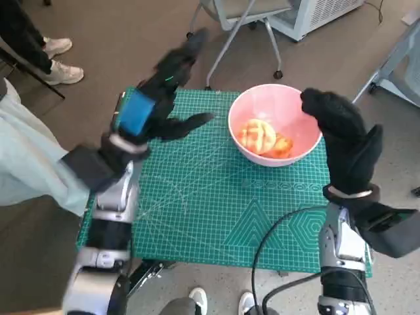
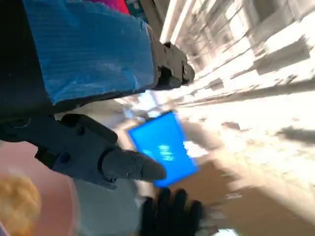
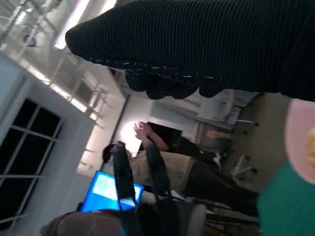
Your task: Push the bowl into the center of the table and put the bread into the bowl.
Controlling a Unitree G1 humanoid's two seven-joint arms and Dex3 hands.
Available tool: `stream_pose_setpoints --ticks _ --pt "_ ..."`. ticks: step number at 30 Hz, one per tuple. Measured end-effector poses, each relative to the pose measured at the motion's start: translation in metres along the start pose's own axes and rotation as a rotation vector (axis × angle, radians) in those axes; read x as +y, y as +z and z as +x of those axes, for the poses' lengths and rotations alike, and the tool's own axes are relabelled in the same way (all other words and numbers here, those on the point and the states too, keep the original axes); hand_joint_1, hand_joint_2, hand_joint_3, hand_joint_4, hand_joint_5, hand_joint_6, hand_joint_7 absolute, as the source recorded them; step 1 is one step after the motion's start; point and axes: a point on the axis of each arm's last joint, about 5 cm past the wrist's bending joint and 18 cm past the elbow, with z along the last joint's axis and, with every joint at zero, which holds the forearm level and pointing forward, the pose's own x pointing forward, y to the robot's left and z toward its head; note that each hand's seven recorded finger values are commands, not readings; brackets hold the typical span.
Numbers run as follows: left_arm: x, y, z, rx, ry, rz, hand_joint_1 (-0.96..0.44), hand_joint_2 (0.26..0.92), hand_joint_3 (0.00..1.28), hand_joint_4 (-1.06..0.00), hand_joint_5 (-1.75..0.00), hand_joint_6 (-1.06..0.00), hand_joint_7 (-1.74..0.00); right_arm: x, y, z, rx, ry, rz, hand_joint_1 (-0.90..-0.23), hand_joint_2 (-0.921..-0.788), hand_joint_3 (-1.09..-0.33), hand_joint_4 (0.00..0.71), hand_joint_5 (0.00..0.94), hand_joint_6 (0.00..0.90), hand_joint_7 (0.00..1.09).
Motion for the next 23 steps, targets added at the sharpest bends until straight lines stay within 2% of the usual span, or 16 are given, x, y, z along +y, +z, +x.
stream_pose_setpoints --ticks 5,14,23 --pt "0.001 -0.001 -0.007 -0.012 -0.033 -0.032 -0.60 0.921 0.36 0.00 0.00 -0.16 0.00 0.001 0.004 0.0086 -0.023 0.019 -0.016 -0.684 -0.921 -0.727 0.200 0.006 0.113 0.46" --pt "0.000 0.006 -0.005 -0.049 -0.069 -0.026 -0.62 0.921 0.39 -0.01 -0.01 -0.16 0.00 0.002 0.014 0.0252 -0.066 0.057 -0.049 -0.681 -0.921 -0.737 0.205 0.007 0.103 0.47" --pt "-0.001 0.005 -0.007 -0.055 -0.058 -0.032 -0.64 0.921 0.39 -0.03 -0.01 -0.16 -0.01 0.002 0.017 0.0287 -0.070 0.063 -0.055 -0.684 -0.921 -0.740 0.203 0.004 0.088 0.48"
